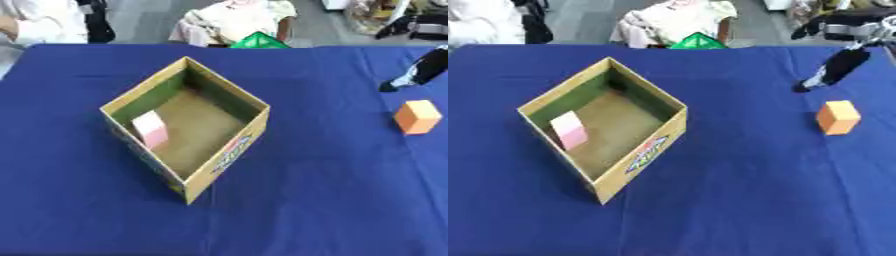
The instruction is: Pick up objects on the table and place them in the box.
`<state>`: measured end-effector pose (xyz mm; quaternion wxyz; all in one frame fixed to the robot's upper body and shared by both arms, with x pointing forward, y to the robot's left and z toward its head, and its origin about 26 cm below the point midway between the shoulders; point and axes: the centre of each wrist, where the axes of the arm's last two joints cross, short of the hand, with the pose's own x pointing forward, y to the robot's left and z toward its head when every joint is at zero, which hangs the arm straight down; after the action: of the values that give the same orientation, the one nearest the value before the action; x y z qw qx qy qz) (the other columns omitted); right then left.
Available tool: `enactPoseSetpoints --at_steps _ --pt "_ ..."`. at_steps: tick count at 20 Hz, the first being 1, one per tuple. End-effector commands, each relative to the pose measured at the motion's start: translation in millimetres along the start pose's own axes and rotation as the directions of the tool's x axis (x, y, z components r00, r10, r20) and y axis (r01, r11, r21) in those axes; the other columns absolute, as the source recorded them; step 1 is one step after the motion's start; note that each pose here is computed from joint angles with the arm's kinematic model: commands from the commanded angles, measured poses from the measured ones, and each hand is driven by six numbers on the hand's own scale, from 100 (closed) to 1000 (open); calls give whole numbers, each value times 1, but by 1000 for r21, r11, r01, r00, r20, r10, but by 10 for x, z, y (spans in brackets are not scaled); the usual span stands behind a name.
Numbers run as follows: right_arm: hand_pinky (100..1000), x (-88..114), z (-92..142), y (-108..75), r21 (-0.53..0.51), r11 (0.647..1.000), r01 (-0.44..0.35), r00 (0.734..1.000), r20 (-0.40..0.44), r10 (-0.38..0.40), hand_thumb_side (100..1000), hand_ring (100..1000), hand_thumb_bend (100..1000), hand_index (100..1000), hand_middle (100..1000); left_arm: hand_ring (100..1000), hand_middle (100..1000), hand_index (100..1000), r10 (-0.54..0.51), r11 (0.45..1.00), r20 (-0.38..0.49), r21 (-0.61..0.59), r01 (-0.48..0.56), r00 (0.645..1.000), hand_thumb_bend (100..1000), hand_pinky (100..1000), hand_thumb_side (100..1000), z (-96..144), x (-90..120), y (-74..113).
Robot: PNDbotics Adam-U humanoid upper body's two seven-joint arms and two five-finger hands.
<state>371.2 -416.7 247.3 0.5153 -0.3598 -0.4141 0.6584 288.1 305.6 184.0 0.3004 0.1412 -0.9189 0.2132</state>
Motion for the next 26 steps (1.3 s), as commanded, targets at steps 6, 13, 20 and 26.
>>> enactPoseSetpoints --at_steps 6,13,20,26 --pt "881 -254 248 -19 60 998 24 998 -60 -21 375 958 557 973 923 663 731 851 -19 1000 40 -13 20 999 540 846 956 -82 69 36" --pt "901 -379 285 71 104 992 78 993 -95 -68 338 968 521 993 930 663 731 851 -22 1000 41 -14 23 999 540 846 955 -84 70 41" --pt "905 -460 237 193 155 981 116 986 -139 -95 301 968 520 1000 932 662 731 851 -20 1000 36 -17 20 999 536 846 953 -77 67 35" --pt "895 -456 101 239 160 981 109 984 -158 -83 300 959 554 999 926 661 730 850 -13 1000 32 -20 13 999 533 846 954 -75 67 19"
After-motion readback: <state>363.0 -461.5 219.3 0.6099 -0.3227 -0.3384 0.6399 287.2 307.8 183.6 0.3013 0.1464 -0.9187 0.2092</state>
